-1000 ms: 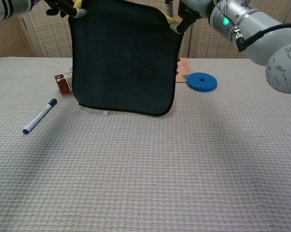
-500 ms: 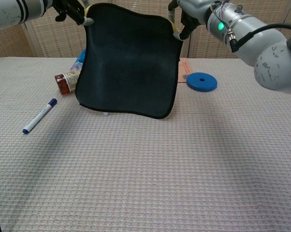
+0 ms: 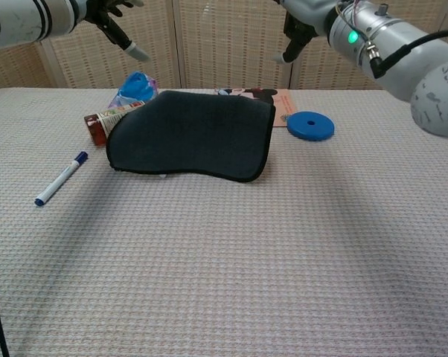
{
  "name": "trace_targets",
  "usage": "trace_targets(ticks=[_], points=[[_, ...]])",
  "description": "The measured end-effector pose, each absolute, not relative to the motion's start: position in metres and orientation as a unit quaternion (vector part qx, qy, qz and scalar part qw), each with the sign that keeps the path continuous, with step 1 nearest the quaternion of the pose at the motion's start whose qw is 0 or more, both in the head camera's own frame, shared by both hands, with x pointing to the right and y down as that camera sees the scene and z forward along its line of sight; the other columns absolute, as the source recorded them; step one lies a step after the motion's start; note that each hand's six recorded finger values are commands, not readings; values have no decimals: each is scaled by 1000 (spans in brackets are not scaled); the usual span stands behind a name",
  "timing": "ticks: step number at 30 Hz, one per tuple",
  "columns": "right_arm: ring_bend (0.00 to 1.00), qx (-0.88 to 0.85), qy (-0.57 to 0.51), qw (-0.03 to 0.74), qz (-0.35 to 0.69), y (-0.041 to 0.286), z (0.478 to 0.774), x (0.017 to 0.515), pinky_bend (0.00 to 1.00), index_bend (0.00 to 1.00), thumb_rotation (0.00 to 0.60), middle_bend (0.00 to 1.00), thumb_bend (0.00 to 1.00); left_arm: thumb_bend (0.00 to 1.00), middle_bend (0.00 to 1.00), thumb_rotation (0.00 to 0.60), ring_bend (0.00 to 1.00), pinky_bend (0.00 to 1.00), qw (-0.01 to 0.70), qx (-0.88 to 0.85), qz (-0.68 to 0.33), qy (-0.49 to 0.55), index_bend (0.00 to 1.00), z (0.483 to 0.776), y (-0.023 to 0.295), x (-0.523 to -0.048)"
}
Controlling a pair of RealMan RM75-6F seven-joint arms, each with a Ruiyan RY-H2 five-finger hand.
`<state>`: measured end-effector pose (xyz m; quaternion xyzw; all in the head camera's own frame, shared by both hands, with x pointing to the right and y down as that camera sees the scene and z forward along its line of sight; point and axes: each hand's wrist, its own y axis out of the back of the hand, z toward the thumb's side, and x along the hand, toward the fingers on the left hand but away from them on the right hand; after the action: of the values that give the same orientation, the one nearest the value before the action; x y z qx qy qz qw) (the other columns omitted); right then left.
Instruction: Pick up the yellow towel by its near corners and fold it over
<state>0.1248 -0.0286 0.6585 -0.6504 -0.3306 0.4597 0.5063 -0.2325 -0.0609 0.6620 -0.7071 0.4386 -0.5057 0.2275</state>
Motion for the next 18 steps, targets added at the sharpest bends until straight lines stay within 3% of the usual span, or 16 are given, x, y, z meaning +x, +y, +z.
trace_targets(ticks=[9, 12, 14, 18], points=[[922, -663, -327, 501, 451, -14, 644, 150, 1000, 53, 600, 877, 290, 134, 0, 600, 0, 307, 204, -695, -517, 457, 45, 657, -50, -276], [823, -667, -323, 497, 451, -6, 637, 163, 982, 53, 600, 774, 295, 134, 10, 600, 0, 307, 195, -691, -520, 462, 63, 654, -41, -294], [715, -672, -316, 493, 455, 1, 633, 175, 898, 53, 600, 660, 298, 134, 25, 600, 0, 307, 189, -688, -520, 469, 80, 653, -31, -307], [439, -686, -298, 472, 467, 17, 625, 197, 612, 53, 600, 370, 313, 134, 49, 600, 0, 307, 183, -680, -517, 487, 109, 648, -12, -332]])
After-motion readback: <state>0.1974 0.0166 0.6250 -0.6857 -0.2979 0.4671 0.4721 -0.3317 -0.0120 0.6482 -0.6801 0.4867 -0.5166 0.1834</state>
